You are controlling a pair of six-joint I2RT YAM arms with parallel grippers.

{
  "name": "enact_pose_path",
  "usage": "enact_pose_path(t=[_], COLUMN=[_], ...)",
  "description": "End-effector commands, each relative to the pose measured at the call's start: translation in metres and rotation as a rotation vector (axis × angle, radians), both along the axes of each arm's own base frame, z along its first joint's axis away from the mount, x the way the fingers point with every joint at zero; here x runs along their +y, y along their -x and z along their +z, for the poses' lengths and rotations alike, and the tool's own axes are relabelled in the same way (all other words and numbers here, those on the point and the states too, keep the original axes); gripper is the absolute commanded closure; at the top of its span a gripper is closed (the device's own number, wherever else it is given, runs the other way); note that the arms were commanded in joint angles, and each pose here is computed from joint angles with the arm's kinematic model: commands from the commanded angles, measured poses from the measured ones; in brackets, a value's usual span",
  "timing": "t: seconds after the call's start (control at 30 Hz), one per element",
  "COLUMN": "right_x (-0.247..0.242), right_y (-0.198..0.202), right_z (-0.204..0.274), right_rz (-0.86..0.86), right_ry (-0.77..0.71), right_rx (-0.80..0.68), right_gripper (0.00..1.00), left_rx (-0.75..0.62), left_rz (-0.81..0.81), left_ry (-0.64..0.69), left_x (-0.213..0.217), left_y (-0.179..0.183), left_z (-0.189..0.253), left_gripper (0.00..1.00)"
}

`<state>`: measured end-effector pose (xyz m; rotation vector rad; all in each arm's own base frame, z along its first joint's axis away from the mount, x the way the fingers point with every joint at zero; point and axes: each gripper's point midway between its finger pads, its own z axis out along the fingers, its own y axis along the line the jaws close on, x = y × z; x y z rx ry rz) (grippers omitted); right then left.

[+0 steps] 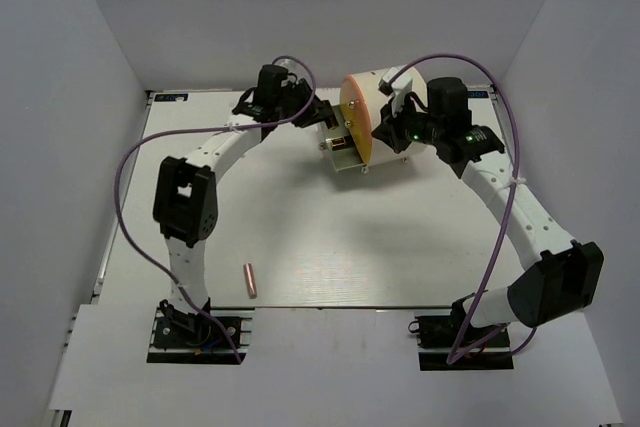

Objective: Organize the makeup

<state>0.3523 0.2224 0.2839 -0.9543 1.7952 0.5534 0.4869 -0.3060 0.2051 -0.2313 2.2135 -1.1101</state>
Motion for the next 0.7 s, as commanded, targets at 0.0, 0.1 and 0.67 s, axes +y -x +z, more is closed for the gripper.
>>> enact_pose_path(t=[0.0, 0.1, 0.67], right_x=[-0.004, -0.009, -0.004], right_y=[0.004, 0.005, 0.021], right_z=[0.010, 0.006, -0.006], right_rz=[0.005, -0.005, 0.106], right_ry=[-0.011, -0.001, 0.030], right_rx=[-0.049, -0.048, -0.044], right_gripper=[1.00, 0.99, 0.89], left_rx=[-0.023, -0.001, -0.094], left_rz=[-0.007, 0.008, 0.029], left_ry=[-0.042, -0.080, -0.184], left_x=[-0.020, -0.024, 0.024], left_y=[-0.011, -0.017, 0.037], left_z=[0.005, -0.007, 0.064], left_gripper=[0.84, 0.61, 0.56])
